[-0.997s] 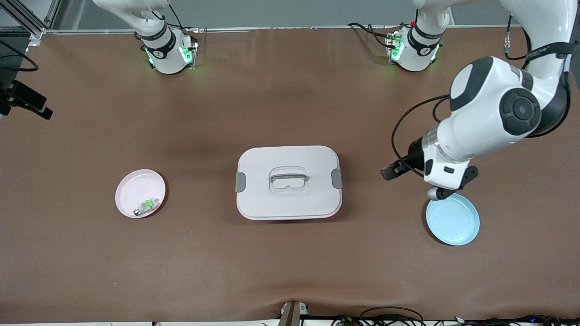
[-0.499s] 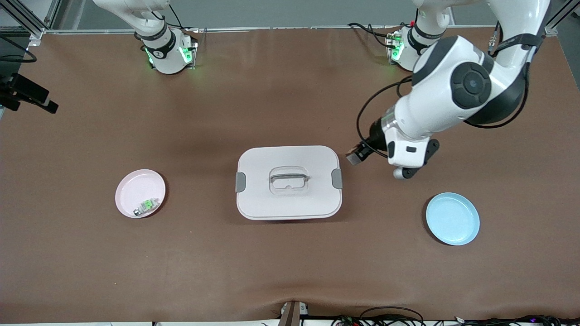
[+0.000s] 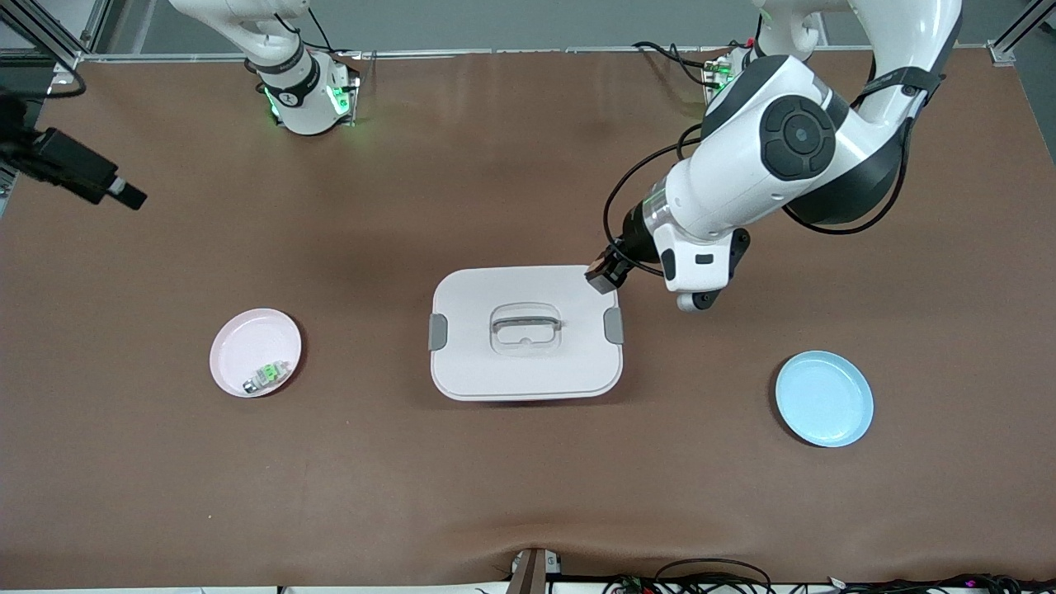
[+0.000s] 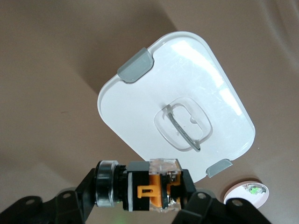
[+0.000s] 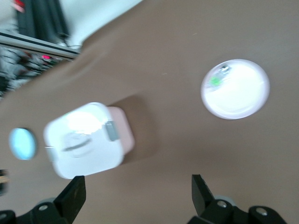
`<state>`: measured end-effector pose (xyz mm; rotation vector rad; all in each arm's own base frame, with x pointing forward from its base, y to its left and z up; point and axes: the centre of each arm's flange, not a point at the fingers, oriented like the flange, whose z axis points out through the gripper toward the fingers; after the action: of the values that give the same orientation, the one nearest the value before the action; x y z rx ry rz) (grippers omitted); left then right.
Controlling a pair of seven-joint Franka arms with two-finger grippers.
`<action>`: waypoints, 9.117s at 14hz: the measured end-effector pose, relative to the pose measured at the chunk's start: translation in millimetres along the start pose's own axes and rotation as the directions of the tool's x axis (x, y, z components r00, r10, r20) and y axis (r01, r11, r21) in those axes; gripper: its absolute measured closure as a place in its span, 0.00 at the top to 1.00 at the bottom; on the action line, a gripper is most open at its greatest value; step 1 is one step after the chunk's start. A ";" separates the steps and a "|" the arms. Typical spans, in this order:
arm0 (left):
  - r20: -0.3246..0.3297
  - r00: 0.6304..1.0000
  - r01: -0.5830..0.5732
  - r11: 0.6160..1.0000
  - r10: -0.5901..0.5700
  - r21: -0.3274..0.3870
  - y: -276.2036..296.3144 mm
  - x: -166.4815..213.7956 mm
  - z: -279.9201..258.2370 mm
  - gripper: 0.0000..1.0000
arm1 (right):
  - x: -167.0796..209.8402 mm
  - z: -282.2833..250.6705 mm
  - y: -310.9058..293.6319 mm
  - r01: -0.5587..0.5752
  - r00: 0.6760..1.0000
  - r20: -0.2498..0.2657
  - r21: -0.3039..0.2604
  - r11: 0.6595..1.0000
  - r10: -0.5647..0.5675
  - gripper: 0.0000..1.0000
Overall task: Transfer orange switch to right arm and place
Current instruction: 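Hold the switch with the left gripper while the right gripper reaches it, then close the right gripper on the orange switch beside the left gripper, then carry the switch with the right gripper while the left gripper withdraws, then lower the orange switch onto the pink plate with the right gripper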
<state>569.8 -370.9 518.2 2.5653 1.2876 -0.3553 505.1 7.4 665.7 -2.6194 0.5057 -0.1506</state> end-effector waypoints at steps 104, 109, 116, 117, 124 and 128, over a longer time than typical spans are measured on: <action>-0.258 0.905 -0.331 0.941 0.339 0.076 -56.4 213.3 -100.7 1.00 | -44.0 294.5 -132.7 0.803 0.564 0.407 -0.070 0.592 -0.718 0.42; -0.257 0.822 -0.481 0.861 0.508 0.163 -95.4 278.9 -128.8 1.00 | 0.1 256.8 -74.3 0.948 0.276 0.503 -0.004 0.318 -0.819 0.42; -0.244 0.709 -0.602 0.748 0.662 0.278 -137.4 319.4 -165.7 1.00 | 63.4 228.2 13.5 0.992 -0.065 0.491 0.124 -0.004 -0.869 0.42; -0.243 0.697 -0.606 0.735 0.675 0.303 -139.1 318.0 -168.6 1.00 | 68.3 231.8 24.3 0.991 -0.096 0.480 0.125 -0.041 -0.872 0.42; -0.243 0.652 -0.624 0.690 0.718 0.366 -143.5 281.5 -196.0 1.00 | 73.6 286.2 119.9 0.977 -0.215 0.445 0.102 -0.189 -0.869 0.42; -0.210 0.644 -0.640 0.668 0.736 0.379 -136.0 236.1 -196.9 1.00 | 63.7 307.6 155.2 0.975 -0.220 0.455 0.076 -0.208 -0.863 0.42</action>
<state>617.5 -51.4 611.5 3.2117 0.2040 0.1054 572.1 -14.2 322.5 -2.4268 -2.0576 -0.0408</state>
